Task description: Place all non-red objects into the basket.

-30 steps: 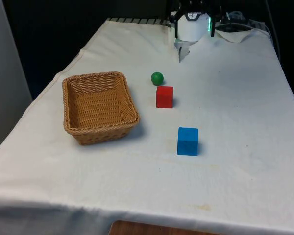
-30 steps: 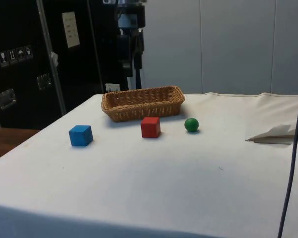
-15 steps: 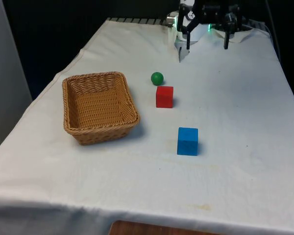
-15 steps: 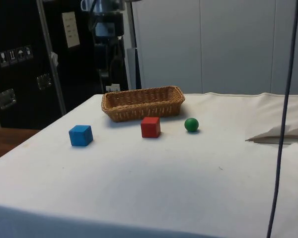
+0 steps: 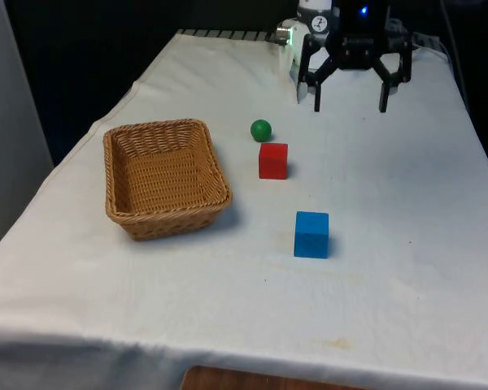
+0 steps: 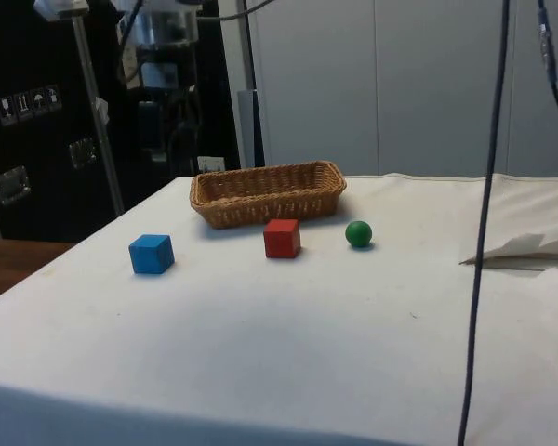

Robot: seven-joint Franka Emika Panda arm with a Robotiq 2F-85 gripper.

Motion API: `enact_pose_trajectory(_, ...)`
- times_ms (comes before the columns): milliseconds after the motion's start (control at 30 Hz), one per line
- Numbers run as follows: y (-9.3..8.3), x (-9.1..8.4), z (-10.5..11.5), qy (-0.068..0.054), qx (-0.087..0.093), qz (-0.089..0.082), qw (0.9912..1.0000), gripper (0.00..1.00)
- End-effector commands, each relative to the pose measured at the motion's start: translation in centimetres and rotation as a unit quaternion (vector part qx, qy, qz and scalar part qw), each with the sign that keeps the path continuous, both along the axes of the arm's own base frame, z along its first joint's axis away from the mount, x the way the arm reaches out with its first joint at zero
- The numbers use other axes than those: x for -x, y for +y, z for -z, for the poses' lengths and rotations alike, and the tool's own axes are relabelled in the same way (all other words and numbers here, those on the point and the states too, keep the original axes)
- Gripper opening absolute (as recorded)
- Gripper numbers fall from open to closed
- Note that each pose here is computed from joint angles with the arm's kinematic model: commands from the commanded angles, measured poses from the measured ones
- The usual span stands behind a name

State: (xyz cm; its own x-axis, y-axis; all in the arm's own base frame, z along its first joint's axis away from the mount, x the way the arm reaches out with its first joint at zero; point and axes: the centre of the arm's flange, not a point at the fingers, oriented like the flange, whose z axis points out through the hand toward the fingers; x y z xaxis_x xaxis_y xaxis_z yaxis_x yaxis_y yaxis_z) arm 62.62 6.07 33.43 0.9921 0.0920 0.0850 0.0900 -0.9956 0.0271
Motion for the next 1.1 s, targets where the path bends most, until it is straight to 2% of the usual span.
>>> enact_pose_trajectory(0,0.0,-0.4,0.2,0.001,-0.005,0.0,0.99998,1.0)
enact_pose_trajectory(133,-0.4,-1.7,0.9,-0.001,-0.004,0.001,0.99999,1.0)
enact_pose_trajectory(167,-0.3,-1.3,0.7,-0.002,0.001,0.002,1.0,1.0)
enact_pose_trajectory(200,-0.5,-2.0,1.0,-0.001,-0.004,0.001,0.99999,1.0)
enact_pose_trajectory(400,-1.4,-3.9,2.5,-0.003,-0.005,0.005,0.99997,1.0)
enact_pose_trajectory(433,-1.3,-3.6,2.3,-0.003,0.001,0.005,0.99998,1.0)
enact_pose_trajectory(567,-2.6,-5.0,3.0,-0.005,-0.006,0.006,0.99995,1.0)
enact_pose_trajectory(733,-3.8,-6.0,3.4,-0.009,-0.008,0.007,0.99991,1.0)
enact_pose_trajectory(767,-3.7,-5.8,3.4,-0.011,-0.003,0.007,0.99991,1.0)
enact_pose_trajectory(800,-4.0,-6.2,3.5,-0.009,-0.009,0.006,0.9999,1.0)
enact_pose_trajectory(1033,-5.8,-7.6,4.6,-0.015,-0.017,0.006,0.99972,1.0)
enact_pose_trajectory(1067,-5.8,-7.5,4.6,-0.017,-0.012,0.007,0.99976,1.0)
